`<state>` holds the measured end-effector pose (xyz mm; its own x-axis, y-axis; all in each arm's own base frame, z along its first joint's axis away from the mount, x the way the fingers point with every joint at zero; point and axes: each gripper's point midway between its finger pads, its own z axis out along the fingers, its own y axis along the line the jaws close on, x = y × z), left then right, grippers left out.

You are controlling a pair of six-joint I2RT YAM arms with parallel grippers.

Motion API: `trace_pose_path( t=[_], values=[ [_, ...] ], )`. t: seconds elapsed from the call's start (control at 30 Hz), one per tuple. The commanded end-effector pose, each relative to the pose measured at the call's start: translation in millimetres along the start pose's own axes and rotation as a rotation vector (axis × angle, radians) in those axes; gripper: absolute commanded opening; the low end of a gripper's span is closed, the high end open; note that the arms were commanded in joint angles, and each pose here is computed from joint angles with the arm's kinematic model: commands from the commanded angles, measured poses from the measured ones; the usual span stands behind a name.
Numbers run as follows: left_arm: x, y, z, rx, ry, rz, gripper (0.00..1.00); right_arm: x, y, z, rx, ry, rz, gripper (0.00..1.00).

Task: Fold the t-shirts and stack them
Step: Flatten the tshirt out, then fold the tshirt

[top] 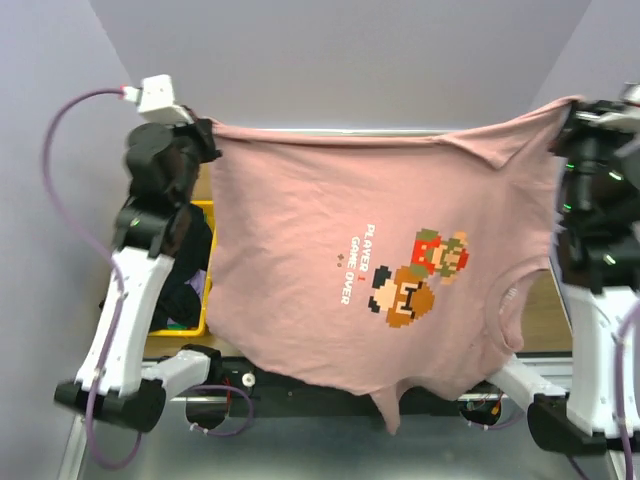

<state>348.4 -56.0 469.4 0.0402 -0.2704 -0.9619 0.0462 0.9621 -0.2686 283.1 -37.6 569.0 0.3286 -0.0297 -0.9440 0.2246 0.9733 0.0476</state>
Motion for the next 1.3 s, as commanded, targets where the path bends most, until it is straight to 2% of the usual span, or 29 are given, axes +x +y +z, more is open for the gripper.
trace_pose_path(
  t=[0.0,0.03,0.1,0.13,0.27,0.33,0.43,0.53,0.67,0.87,1.03,1.07,1.27],
  values=[
    [66,13,45,-0.03,0.089,0.025,0.0,132,9,29,0.024,0.24,-0.03,0.04],
    [99,17,64,-0.044,0.154,0.037,0.0,182,11,27,0.027,0.329,-0.026,0.04],
    [136,22,85,-0.052,0.217,0.046,0.0,229,17,38,0.03,0.372,-0.012,0.04],
    [169,27,103,-0.066,0.283,0.058,0.0,264,19,35,0.029,0.424,-0.019,0.04],
    [239,37,151,-0.099,0.397,0.075,0.0,353,24,49,0.05,0.517,-0.029,0.04],
    [265,42,167,-0.108,0.445,0.09,0.0,381,24,59,0.066,0.559,-0.025,0.02],
    [312,54,200,-0.117,0.519,0.1,0.0,454,27,65,0.069,0.698,-0.035,0.01],
    [339,67,212,-0.123,0.571,0.092,0.0,470,30,72,0.063,0.723,-0.027,0.01],
    [339,67,229,-0.102,0.563,0.081,0.0,480,22,70,0.078,0.745,-0.023,0.01],
    [335,68,242,-0.064,0.566,0.069,0.0,457,24,75,0.062,0.738,0.019,0.01],
    [329,75,233,-0.069,0.577,0.086,0.0,433,31,56,0.053,0.773,0.106,0.01],
    [329,76,231,-0.067,0.581,0.082,0.0,438,32,41,0.058,0.83,0.129,0.01],
    [338,81,208,-0.053,0.635,0.072,0.0,420,38,-2,0.055,0.903,0.241,0.01]
  ],
)
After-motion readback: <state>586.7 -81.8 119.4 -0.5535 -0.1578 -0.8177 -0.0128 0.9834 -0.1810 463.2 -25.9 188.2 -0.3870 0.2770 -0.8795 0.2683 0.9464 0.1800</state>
